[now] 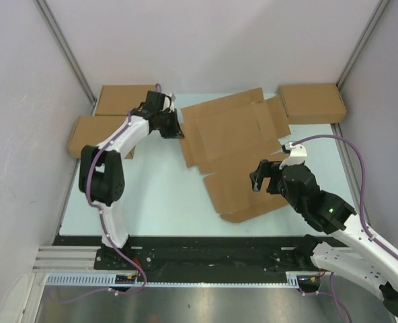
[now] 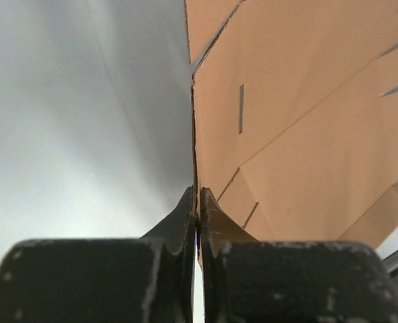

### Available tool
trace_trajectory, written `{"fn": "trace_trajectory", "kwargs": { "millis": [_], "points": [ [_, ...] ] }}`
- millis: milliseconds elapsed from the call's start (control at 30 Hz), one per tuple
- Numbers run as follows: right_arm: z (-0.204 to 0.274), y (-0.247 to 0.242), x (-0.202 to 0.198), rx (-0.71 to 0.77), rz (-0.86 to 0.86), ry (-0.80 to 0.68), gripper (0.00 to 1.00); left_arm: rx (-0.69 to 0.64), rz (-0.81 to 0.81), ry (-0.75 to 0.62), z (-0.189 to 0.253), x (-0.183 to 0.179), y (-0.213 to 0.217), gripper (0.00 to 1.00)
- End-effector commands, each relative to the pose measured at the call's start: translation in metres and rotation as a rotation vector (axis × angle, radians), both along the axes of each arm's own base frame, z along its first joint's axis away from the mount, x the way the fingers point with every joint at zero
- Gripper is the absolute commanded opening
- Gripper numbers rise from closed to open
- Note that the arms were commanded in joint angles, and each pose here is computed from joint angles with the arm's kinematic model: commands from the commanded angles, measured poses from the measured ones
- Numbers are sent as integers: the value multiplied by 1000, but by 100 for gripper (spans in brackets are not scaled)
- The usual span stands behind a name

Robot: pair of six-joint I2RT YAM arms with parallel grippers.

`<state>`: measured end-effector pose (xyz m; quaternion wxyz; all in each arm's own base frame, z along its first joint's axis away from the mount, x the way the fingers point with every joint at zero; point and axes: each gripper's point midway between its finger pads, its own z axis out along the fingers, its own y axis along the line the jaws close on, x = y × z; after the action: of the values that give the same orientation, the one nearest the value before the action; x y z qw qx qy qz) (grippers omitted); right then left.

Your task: Fold the paper box

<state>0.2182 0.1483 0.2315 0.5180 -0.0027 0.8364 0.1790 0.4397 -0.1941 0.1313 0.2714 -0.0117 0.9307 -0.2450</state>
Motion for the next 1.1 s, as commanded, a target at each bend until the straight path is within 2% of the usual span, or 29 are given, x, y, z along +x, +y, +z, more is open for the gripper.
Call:
{"fn": "trace_trajectory", "kwargs": {
  "millis": [0,67,233,333,400,467,500,533,600,633,700,767,800,867,900,967,1067],
  "points": [
    [12,-2,-2,-22,19,-19,99,12,-253,39,-20,-7,-18,4],
    [8,-3,-3,-38,24,-7,100,-14,-309,57,-34,-5,-26,5],
    [0,-2,-3,-71,35,15,100,-41,-412,12,-36,11,-45,7],
    [-4,0,-3,-81,46,31,100,29,-431,-3,-36,25,-44,9],
    [-7,1,-2,-91,44,38,100,104,-356,-21,-28,43,-32,15],
    [-6,3,0,-93,44,34,100,130,-315,-53,-15,49,-27,28],
    [-6,4,1,-92,46,34,100,158,-264,-68,-11,53,-19,40],
    [-6,5,1,-90,47,32,100,166,-232,-126,12,54,-14,56],
    [-5,6,2,-81,46,30,100,154,-155,-165,17,55,-1,68],
    [-5,7,2,-79,47,29,100,129,-123,-216,42,52,4,77],
    [-5,7,3,-74,41,32,100,84,-49,-210,37,45,15,79],
    [-5,6,4,-70,31,30,100,51,28,-273,58,40,24,80],
    [-4,5,4,-69,29,27,100,30,73,-199,29,23,27,80],
    [-1,5,4,-59,24,20,100,-54,116,-259,39,14,23,81],
    [1,6,4,-52,23,15,100,-90,166,-168,4,-8,25,82],
    [3,7,5,-43,25,6,100,-162,210,-137,-17,-21,22,83],
    [8,7,3,-23,29,-1,100,-273,173,-109,-29,-24,3,85]
  ]
}}
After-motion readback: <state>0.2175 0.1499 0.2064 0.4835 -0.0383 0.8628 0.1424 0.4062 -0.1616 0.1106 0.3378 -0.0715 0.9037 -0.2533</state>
